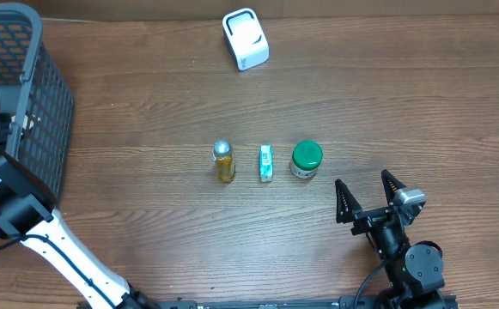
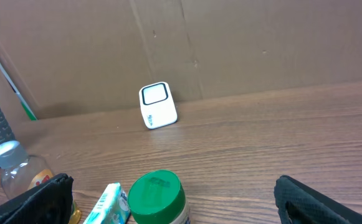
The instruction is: Scan the item barcode
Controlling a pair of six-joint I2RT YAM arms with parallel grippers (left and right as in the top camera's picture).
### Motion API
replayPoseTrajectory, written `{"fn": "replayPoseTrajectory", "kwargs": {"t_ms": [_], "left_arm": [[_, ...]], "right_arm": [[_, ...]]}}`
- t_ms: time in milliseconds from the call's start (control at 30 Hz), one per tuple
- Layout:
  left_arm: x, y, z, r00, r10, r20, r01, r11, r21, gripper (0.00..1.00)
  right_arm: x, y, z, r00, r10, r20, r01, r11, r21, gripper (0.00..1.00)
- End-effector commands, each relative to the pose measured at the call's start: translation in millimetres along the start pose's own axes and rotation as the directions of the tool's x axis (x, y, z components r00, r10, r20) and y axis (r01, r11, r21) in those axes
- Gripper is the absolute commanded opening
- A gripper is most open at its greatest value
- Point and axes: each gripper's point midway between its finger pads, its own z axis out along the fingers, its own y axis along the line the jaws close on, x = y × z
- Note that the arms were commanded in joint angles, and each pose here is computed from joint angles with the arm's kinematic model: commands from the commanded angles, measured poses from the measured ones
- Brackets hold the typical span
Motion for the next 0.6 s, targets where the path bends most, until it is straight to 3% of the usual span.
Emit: {"fn": "replayPoseTrajectory", "kwargs": {"t_ms": [0, 267, 467, 567], "left_arm": [[11, -43, 39, 0.997, 0.011, -0.079, 0.000, 0.990, 0.138, 0.40], [-24, 1, -72, 0.968, -0.191, 0.164, 0.181, 0.981, 0.074, 0.40], [-37, 26, -199, 0.850, -0.277, 0.448, 0.277, 0.958, 0.066, 0.41], [-33, 31, -267, 0.756, -0.302, 0.580, 0.312, 0.946, 0.085, 0.41]], "right_arm": [[2, -1, 0, 1.000, 0.000, 0.002, 0.000, 1.000, 0.003, 1.00], [2, -1, 0, 1.000, 0.000, 0.002, 0.000, 1.000, 0.002, 1.00], [2, -1, 0, 1.000, 0.000, 0.002, 0.000, 1.000, 0.002, 1.00], [2, -1, 0, 1.000, 0.001, 0.002, -0.001, 1.000, 0.003, 1.00]]}}
